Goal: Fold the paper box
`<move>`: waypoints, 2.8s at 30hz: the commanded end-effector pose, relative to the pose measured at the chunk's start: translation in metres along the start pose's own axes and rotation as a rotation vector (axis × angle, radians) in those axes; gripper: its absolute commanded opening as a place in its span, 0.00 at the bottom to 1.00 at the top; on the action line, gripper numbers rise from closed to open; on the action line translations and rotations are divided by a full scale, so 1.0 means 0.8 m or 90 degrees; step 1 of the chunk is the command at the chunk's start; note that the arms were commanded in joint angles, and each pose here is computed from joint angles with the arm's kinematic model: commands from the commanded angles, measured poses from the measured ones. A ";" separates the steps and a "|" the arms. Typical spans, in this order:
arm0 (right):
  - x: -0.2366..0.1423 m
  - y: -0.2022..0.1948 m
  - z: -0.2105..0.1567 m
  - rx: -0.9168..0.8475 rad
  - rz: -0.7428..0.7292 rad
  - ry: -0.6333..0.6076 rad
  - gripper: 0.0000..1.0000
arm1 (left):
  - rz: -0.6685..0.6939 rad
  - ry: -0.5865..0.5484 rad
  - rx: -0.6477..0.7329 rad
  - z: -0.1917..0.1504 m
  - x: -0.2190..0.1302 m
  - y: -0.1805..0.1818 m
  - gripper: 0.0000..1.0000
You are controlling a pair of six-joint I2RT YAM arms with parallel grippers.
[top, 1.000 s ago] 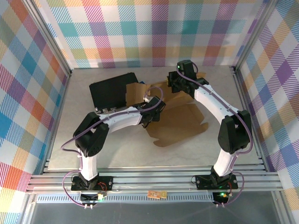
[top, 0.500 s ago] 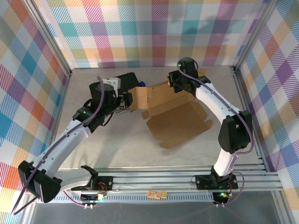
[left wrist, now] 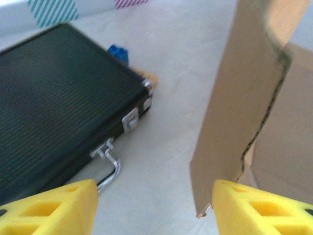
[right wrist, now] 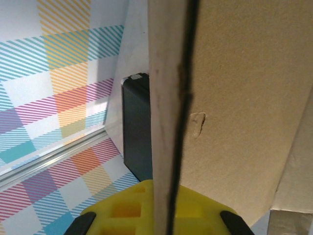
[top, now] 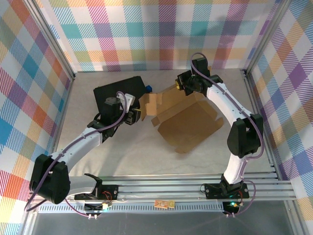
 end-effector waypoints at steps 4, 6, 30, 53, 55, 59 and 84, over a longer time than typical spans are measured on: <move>0.002 0.004 -0.001 -0.012 -0.002 0.018 0.00 | -0.070 -0.100 0.017 0.050 0.004 -0.014 0.65; 0.004 0.004 0.000 -0.010 -0.003 0.020 0.00 | -0.075 -0.104 0.013 0.052 0.007 -0.015 0.65; 0.022 0.002 -0.021 -0.181 0.154 0.159 0.00 | -0.065 -0.009 0.016 0.001 0.028 -0.016 0.56; 0.044 -0.031 -0.013 -0.204 0.238 0.322 0.00 | -0.094 0.009 -0.014 -0.029 0.035 -0.029 0.56; 0.046 -0.038 -0.011 -0.211 0.228 0.330 0.00 | -0.106 0.008 -0.012 -0.029 0.036 -0.034 0.55; 0.051 -0.051 -0.009 -0.212 0.217 0.339 0.00 | -0.120 0.003 -0.004 -0.027 0.034 -0.049 0.54; 0.069 -0.087 -0.003 -0.211 0.165 0.353 0.00 | -0.247 0.006 0.077 -0.035 0.037 -0.142 0.56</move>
Point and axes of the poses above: each hand's point on the last joint's axis, 136 mm out from that joint toward the fingers, its own x axis out along the fingers, its own y axis along the line the jaws close on, z = x × y, the point moved 3 cm from there along -x, back along the fingers, and after that the axes turned 13 degrees about x, right-handed, at the moved point
